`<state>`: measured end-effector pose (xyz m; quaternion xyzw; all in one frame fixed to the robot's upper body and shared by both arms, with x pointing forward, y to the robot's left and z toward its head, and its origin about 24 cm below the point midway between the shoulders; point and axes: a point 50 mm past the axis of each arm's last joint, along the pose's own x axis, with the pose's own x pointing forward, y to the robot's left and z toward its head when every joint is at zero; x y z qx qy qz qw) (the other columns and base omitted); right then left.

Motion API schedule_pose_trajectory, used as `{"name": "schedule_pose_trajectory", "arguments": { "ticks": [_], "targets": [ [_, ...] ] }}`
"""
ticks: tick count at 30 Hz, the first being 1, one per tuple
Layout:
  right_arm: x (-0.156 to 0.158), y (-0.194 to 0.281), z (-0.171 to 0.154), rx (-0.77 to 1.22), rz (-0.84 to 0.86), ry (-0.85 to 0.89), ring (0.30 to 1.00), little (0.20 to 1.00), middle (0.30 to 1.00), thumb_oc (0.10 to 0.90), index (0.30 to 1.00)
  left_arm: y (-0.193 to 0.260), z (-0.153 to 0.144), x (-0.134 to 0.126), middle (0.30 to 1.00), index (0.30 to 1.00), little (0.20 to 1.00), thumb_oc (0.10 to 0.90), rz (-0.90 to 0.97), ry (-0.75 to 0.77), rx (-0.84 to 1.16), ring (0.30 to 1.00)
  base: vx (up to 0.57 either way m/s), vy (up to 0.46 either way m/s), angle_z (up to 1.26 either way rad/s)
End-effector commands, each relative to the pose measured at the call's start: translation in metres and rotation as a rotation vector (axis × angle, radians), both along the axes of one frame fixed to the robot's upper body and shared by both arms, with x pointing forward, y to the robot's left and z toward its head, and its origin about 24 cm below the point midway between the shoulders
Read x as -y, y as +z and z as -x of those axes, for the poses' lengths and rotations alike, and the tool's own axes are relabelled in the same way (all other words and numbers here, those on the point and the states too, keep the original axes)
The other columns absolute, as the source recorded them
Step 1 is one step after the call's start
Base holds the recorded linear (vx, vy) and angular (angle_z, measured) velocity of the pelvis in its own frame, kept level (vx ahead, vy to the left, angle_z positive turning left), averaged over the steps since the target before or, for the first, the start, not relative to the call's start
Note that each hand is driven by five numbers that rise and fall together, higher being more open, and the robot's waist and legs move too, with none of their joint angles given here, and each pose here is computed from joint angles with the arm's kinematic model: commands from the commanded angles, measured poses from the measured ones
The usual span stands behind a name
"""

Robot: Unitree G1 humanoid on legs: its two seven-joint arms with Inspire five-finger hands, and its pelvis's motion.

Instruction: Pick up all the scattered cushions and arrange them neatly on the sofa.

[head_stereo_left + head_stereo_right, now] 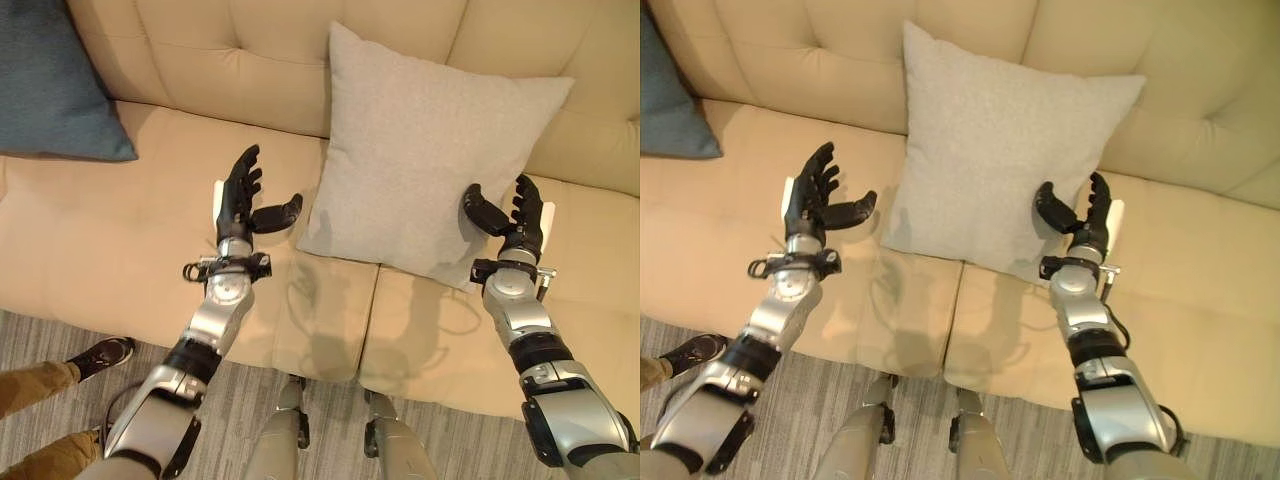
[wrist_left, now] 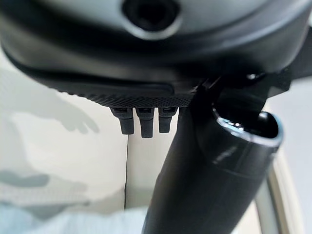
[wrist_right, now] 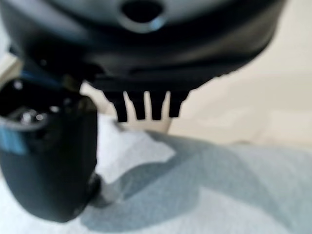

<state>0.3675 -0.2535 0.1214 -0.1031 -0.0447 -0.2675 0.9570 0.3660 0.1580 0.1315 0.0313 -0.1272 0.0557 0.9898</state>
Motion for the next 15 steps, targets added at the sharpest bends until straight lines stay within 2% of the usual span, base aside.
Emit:
{"name": "schedule_pose_trajectory", "arguments": {
  "ticks": [1, 5, 6, 7, 9, 10, 12, 13, 14, 15],
  "targets": [
    [-0.011, 0.054, -0.012, 0.219, -0.001, 0.065, 0.9, 0.9, 0.9, 0.8, 0.9, 0.018, -0.011, 0.001, 0.9, 0.9, 0.9, 0.8, -0.028, 0.029, 0.063, 0.9, 0.0, 0.008, -0.17],
    [-0.031, 0.072, -0.021, 0.271, -0.024, 0.131, 0.9, 0.9, 0.9, 0.8, 0.9, 0.041, -0.025, 0.005, 0.9, 0.9, 0.9, 0.8, -0.068, 0.043, 0.083, 0.9, -0.02, 0.019, -0.14],
    [-0.049, 0.083, -0.025, 0.304, -0.042, 0.181, 0.9, 0.9, 0.9, 0.8, 0.9, 0.056, -0.033, 0.007, 0.9, 0.9, 0.9, 0.8, -0.089, 0.053, 0.09, 0.9, -0.02, 0.007, -0.12],
    [-0.049, 0.083, -0.025, 0.305, -0.042, 0.181, 0.9, 0.9, 0.9, 0.8, 0.9, 0.056, -0.033, 0.007, 0.9, 0.9, 0.9, 0.8, -0.089, 0.053, 0.091, 0.9, -0.03, 0.012, -0.29],
    [-0.076, 0.101, -0.031, 0.348, -0.059, 0.257, 0.9, 0.9, 0.9, 0.8, 0.9, 0.073, -0.041, 0.016, 0.9, 0.9, 0.9, 0.8, -0.079, 0.05, 0.101, 0.9, -0.02, 0.006, -0.38],
    [-0.076, 0.102, -0.031, 0.349, -0.059, 0.258, 0.9, 0.9, 0.9, 0.8, 0.9, 0.074, -0.041, 0.016, 0.9, 0.9, 0.9, 0.8, -0.078, 0.05, 0.102, 0.9, 0.0, 0.0, 0.0],
    [-0.092, 0.109, -0.033, 0.363, -0.059, 0.303, 0.9, 0.9, 0.9, 0.8, 0.9, 0.081, -0.043, 0.025, 0.9, 0.9, 0.9, 0.8, -0.063, 0.023, 0.111, 0.9, -0.01, -0.003, 0.22],
    [-0.105, 0.111, -0.034, 0.368, -0.061, 0.338, 0.9, 0.9, 0.9, 0.8, 0.9, 0.084, -0.043, 0.039, 0.9, 0.9, 0.9, 0.8, -0.034, -0.014, 0.116, 0.9, -0.01, -0.009, 0.15],
    [-0.114, 0.111, -0.034, 0.373, -0.07, 0.363, 0.564, 0.564, 0.564, 0.576, 0.564, 0.085, -0.042, 0.047, 0.9, 0.9, 0.9, 0.8, -0.009, -0.039, 0.12, 0.9, 0.0, -0.011, -0.04],
    [-0.119, 0.112, -0.034, 0.374, -0.069, 0.379, 0.491, 0.491, 0.491, 0.527, 0.491, 0.086, -0.042, 0.052, 0.9, 0.9, 0.9, 0.8, -0.005, -0.057, 0.124, 0.9, 0.01, -0.001, -0.25]
  ]
}}
